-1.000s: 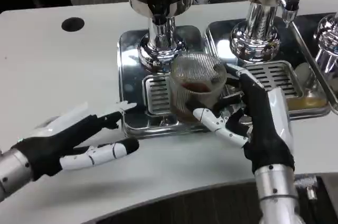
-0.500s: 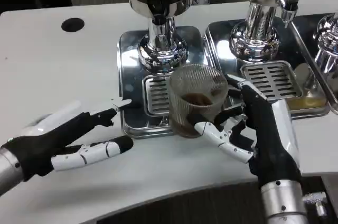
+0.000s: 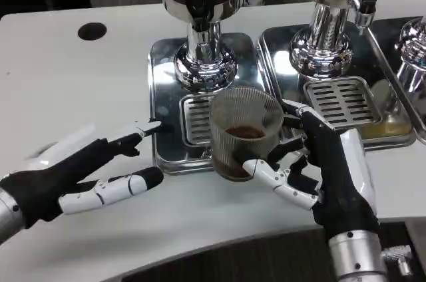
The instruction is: Grasp the cup under the faucet to collect the drink, then remove the cup.
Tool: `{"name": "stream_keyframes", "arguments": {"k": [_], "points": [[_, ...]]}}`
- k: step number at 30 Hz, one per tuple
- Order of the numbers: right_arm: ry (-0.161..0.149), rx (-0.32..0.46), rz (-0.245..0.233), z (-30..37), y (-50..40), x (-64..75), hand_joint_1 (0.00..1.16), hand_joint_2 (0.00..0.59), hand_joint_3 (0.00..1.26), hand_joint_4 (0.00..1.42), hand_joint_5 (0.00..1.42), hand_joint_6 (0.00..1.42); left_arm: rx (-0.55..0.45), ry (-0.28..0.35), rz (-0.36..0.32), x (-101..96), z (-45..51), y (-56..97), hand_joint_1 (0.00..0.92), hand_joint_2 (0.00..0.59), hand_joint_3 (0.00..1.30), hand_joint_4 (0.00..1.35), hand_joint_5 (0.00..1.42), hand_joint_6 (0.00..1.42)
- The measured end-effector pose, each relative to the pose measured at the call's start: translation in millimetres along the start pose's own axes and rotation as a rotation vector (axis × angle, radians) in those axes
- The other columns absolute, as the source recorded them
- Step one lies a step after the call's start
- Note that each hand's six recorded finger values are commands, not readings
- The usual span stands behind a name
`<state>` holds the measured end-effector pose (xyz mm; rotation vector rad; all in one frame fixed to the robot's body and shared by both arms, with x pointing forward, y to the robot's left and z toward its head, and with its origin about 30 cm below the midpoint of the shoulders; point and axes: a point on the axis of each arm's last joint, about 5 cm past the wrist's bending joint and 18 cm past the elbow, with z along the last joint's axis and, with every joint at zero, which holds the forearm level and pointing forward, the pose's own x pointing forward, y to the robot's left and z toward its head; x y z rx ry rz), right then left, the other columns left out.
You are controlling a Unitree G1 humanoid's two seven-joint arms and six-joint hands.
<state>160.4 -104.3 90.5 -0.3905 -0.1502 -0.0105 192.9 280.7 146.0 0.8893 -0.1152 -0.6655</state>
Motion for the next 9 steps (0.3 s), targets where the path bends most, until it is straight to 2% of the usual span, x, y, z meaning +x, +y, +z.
{"name": "stream_keyframes", "arguments": {"k": [9], "points": [[0.002, 0.001, -0.003, -0.4, -0.8, 0.2, 0.64, 0.225, 0.46, 0.43, 0.72, 1.08, -0.004, 0.008, 0.003, -0.7, -0.4, 0.3, 0.000, 0.175, 0.11, 0.00, 0.00, 0.21]]}}
